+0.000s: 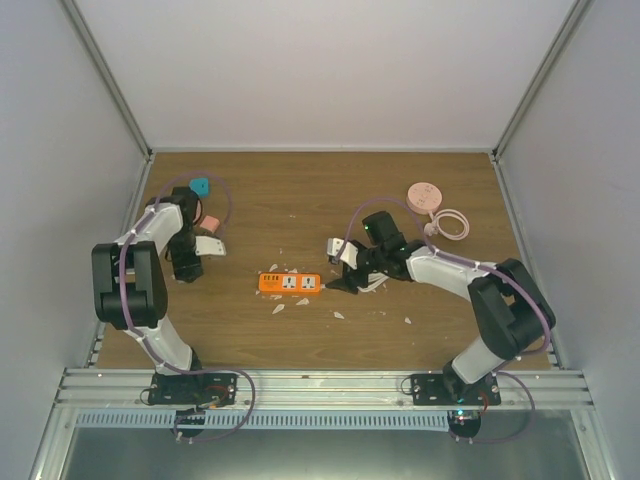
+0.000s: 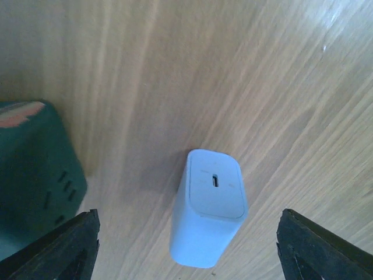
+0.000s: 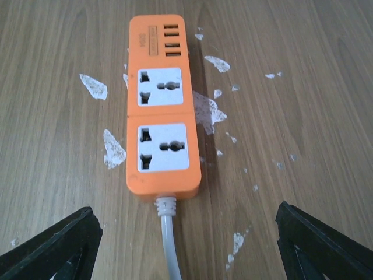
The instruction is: Pull the plug off the socket
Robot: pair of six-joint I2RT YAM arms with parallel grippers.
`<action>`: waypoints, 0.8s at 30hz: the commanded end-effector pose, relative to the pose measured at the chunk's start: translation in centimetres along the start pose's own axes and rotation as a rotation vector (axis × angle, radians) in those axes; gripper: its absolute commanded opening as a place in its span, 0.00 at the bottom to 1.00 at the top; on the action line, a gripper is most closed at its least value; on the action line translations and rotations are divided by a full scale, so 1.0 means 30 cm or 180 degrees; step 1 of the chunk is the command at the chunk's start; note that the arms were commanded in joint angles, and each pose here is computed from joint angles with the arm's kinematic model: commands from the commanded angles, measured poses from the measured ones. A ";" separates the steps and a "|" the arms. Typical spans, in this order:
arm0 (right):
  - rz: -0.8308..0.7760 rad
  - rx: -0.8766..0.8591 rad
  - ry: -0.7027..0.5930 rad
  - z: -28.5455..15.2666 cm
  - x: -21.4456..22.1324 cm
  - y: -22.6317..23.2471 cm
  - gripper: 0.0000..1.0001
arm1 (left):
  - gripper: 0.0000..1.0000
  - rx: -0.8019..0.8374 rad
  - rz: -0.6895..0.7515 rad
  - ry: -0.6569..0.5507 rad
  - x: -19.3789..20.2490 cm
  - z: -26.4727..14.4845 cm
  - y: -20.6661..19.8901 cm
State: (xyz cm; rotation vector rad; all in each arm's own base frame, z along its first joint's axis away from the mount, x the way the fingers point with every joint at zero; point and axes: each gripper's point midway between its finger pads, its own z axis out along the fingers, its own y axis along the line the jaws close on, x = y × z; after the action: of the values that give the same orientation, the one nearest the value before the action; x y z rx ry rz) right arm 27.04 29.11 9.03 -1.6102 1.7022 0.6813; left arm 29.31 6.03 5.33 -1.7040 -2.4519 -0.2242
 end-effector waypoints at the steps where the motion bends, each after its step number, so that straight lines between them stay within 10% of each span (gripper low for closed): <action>1: -0.0028 -0.0026 0.0122 -0.034 0.003 0.003 0.83 | 0.86 0.0096 -0.0070 -0.0288 -0.061 -0.052 -0.005; 24: -0.0199 -0.0306 0.0314 0.238 -0.050 0.028 0.81 | 0.99 -0.0407 -0.0018 -0.1045 -0.184 -0.255 0.048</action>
State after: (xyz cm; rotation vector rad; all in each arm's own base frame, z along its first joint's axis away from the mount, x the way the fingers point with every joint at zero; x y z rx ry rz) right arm 27.40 34.73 6.31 -1.7550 1.7121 0.6810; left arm 31.77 1.20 9.67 -1.8376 -2.6639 -0.1061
